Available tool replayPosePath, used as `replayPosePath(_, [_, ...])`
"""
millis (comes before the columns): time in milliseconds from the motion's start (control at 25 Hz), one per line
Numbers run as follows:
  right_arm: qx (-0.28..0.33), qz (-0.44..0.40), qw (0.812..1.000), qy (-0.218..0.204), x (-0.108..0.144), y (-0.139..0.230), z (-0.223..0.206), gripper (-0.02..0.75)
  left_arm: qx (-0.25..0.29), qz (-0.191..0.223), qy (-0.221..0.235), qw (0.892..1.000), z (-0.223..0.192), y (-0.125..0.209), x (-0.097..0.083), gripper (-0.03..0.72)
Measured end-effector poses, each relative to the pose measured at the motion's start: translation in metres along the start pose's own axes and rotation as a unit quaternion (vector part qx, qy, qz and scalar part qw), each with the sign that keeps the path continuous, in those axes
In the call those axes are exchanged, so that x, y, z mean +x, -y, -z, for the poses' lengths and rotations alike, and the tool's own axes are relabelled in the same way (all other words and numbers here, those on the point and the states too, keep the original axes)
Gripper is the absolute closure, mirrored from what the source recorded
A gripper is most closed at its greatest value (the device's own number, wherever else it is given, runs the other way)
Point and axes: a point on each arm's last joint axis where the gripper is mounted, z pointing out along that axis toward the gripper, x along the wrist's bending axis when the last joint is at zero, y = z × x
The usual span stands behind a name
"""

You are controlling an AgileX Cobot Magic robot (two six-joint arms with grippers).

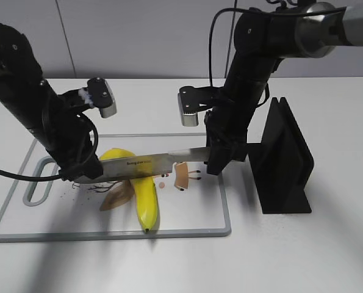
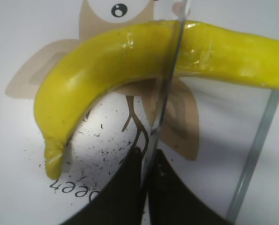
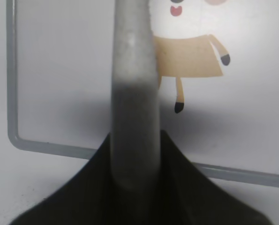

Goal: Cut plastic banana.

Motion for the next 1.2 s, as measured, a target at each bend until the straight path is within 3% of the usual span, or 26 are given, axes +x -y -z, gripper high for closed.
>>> replayPosePath(440, [0.000,0.010,1.000,0.030,0.011,-0.011,0.036,0.545,-0.015,-0.025,-0.039,0.999,0.030,-0.006,-0.010,0.680])
replayPosePath(680, [-0.047,0.048,0.993,0.098,0.049,-0.033,0.119,0.545,-0.056,-0.066,-0.088,0.992,0.111,-0.014,-0.044,0.692])
replayPosePath(800, [-0.067,0.060,0.990,0.111,0.064,-0.038,0.141,0.545,-0.074,-0.078,-0.106,0.989,0.137,-0.014,-0.059,0.693])
replayPosePath(1120, [-0.076,0.062,0.989,0.113,0.069,-0.040,0.148,0.544,-0.083,-0.081,-0.114,0.987,0.146,-0.014,-0.065,0.692])
replayPosePath(1200, [-0.075,0.062,0.989,0.112,0.069,-0.040,0.148,0.544,-0.086,-0.079,-0.116,0.986,0.147,-0.014,-0.064,0.659])
